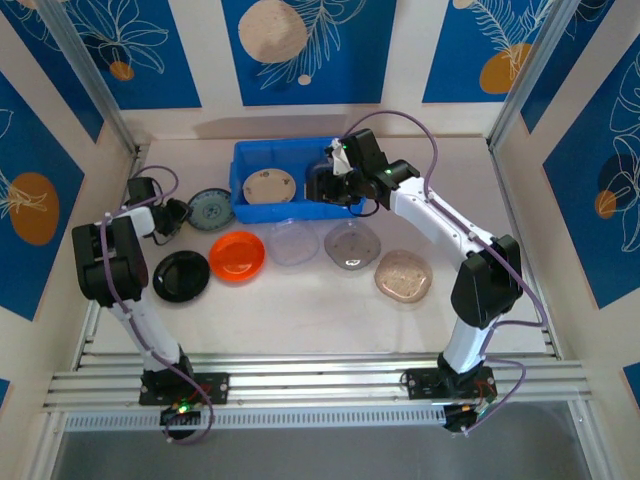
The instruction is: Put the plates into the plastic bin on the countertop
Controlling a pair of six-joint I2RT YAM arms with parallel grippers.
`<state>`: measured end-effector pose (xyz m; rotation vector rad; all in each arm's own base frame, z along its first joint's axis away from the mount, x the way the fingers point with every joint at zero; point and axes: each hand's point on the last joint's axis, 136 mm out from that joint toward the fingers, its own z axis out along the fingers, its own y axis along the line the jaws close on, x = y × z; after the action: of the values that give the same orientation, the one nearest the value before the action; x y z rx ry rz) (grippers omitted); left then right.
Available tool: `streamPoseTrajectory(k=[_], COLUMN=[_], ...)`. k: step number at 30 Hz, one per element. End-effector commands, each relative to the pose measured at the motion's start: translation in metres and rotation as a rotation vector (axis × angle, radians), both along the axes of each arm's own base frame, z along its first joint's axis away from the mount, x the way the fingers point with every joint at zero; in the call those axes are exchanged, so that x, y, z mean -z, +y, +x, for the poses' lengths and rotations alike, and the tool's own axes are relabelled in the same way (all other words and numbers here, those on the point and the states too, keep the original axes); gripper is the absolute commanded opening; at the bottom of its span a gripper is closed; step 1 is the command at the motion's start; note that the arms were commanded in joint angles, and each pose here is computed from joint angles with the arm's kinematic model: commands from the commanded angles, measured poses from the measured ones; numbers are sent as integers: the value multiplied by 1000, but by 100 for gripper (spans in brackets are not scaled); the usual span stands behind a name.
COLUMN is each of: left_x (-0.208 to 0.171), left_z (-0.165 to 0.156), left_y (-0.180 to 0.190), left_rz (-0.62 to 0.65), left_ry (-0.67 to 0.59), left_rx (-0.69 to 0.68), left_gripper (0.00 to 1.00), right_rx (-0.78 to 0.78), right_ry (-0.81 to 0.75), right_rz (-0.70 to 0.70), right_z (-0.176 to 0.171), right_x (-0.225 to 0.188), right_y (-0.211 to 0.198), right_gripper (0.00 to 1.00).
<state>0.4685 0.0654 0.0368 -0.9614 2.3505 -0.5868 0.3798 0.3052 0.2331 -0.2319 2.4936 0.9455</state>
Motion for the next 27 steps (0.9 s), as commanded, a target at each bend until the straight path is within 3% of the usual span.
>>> streamPoseTrajectory(k=[1,11,13,16,22,23,27], left_x=[8,16,15,13,-4,-9,-37], left_z=[5,6,7,8,9,9,7], left_y=[-1,0,0,1,6,8,16], left_rz=[-17,-20,-23,-21,14,27,87], left_ry=[8,24,20,13,-14,-20,-62], left_rx=[15,-1,-6,-14,-23,-28,-52], left_gripper=[29,22,14,12,8,1,0], right_rx=[-9,-13,-17,-22,-26,-27,-27], right_ry=[8,22,23,23,23,22,16], right_rz=[21,17,17,15,15,15,17], right_z=[2,2,1,0,-1,-2,-2], right_x=[-6,-1,0,1,0,-1,-3], right_y=[4,8,9,10,11,12,11], right_gripper=[42,41,41,41,41,41,41])
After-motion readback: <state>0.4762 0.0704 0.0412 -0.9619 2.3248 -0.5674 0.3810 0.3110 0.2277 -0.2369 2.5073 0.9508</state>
